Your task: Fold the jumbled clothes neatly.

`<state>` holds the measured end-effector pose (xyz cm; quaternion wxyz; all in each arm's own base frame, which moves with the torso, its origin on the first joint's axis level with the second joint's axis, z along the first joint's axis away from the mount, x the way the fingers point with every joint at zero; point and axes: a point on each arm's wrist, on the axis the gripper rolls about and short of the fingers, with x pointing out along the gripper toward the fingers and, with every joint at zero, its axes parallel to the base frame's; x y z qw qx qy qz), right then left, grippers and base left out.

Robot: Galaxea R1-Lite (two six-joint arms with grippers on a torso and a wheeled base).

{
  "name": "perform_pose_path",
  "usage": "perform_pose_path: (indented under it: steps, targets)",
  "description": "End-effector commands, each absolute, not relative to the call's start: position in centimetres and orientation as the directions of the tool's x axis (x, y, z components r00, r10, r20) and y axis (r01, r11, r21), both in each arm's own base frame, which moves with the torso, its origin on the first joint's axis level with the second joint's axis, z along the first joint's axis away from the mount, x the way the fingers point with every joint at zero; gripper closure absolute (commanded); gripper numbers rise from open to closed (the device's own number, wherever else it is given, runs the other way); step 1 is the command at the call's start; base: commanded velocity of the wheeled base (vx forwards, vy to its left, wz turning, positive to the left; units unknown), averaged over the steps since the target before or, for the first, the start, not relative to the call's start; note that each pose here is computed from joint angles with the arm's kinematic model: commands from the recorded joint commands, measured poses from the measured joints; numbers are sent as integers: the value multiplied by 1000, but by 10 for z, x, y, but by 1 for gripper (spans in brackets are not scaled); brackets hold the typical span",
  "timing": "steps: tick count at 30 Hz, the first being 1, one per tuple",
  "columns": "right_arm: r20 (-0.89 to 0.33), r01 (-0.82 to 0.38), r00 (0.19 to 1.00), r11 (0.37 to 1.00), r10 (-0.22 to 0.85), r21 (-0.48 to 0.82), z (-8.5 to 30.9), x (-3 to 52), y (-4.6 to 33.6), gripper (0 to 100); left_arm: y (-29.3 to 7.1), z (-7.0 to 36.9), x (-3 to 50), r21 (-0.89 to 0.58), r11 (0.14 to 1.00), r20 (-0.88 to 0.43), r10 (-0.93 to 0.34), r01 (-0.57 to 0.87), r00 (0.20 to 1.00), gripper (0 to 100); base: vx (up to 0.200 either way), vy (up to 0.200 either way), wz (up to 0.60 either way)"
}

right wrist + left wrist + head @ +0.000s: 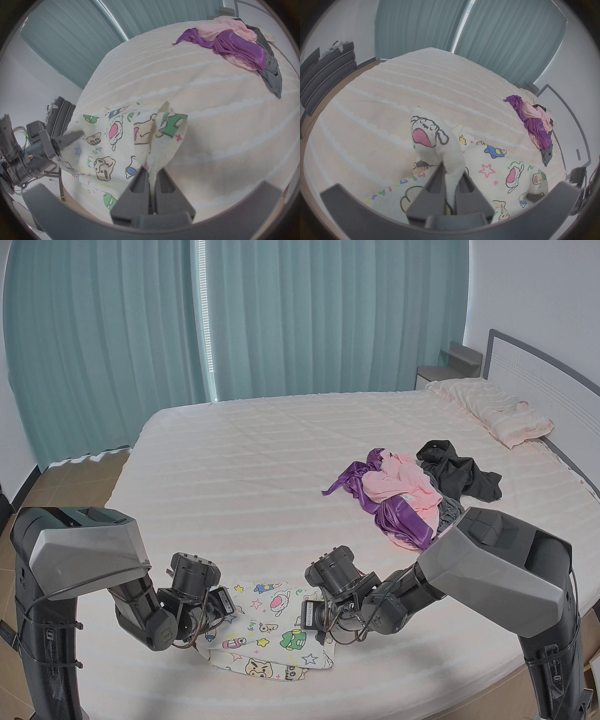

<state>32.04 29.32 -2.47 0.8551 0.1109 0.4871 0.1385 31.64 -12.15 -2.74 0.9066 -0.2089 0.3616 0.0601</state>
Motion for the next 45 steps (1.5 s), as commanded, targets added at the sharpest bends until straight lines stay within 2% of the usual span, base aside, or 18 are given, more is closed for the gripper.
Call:
perform_pose_path:
  steps: [1, 15, 28, 29, 30, 37, 45]
  targets:
    - [-805, -129, 485, 939, 341, 320, -30, 321, 294, 100, -120, -24, 314, -337, 904, -679, -40, -263, 733, 100, 0, -200, 0]
    - [-794, -127, 499, 936, 347, 329, -20, 323, 292, 100, -125, -26, 311, -341, 903, -686, -51, -260, 725, 100, 0, -200, 0]
    - [-807, -126, 486, 940, 336, 316, -32, 321, 291, 100, -113, -37, 306, -314, 901, -719, -19, -300, 694, 100, 0, 0, 0]
    - [-807, -124, 486, 940, 336, 317, -32, 321, 291, 100, -113, -39, 304, -307, 902, -726, -16, -304, 687, 0, 0, 0, 0]
    - [-806, -123, 485, 939, 338, 320, -31, 322, 292, 0, -112, -40, 302, -303, 903, -731, -14, -306, 682, 0, 0, 0, 0]
    - [-822, -120, 471, 946, 320, 300, -27, 313, 282, 0, -103, -43, 281, -255, 911, -772, 9, -324, 636, 0, 0, 0, 0]
    - [-838, -179, 444, 948, 318, 265, -18, 293, 258, 0, -80, -28, 289, -282, 885, -749, 39, -371, 662, 0, 0, 0, 0]
